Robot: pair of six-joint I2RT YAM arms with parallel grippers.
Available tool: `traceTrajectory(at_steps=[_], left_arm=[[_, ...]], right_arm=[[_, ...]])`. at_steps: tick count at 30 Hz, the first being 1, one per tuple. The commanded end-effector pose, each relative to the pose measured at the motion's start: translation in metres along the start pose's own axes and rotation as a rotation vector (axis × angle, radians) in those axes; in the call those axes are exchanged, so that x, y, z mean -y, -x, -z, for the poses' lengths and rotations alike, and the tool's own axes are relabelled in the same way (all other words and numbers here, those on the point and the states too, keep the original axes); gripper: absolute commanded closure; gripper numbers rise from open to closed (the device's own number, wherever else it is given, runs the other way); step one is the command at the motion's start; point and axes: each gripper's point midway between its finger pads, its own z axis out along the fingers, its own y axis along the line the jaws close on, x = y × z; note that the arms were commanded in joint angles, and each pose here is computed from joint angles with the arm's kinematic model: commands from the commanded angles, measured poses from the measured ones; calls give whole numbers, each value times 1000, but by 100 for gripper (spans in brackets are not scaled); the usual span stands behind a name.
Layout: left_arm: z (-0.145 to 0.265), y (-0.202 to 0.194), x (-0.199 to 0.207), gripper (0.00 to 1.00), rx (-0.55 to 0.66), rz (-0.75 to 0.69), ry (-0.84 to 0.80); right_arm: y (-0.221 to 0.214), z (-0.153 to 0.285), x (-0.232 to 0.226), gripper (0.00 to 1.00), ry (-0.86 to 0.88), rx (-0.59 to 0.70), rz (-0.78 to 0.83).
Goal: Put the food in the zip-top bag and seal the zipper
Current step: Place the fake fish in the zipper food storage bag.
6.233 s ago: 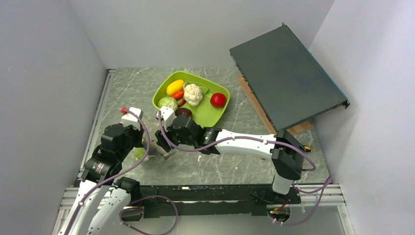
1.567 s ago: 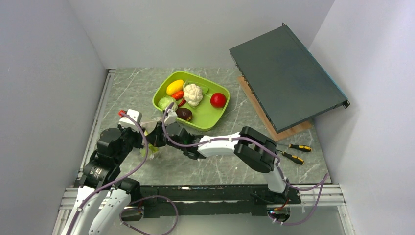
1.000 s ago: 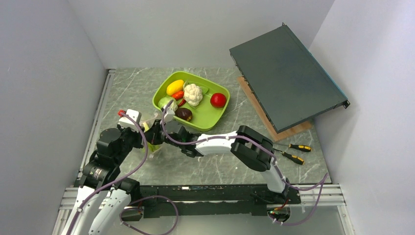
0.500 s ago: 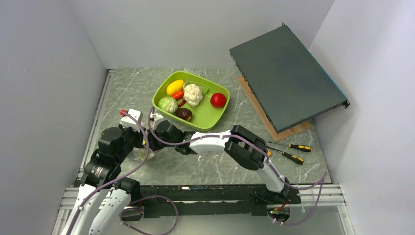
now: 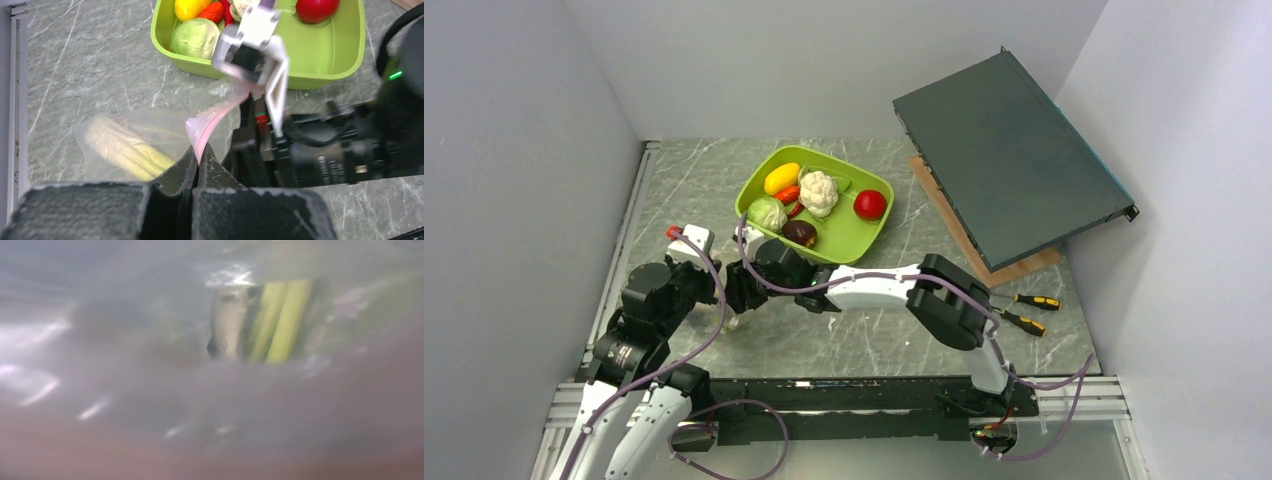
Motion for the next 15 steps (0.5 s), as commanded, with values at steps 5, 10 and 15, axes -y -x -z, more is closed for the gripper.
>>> traceTrajectory(at_steps=[5,10,15], left_arm=[[0,17,-2,100,64,0,13],[2,17,-4,100,69,1,21],[1,17,-5,100,62,5,29]], right_arm=[[39,40,-16,53,-33,85,103],[44,59,-12,53,-76,101,152],[62,91,-16,52,-118,141,214]])
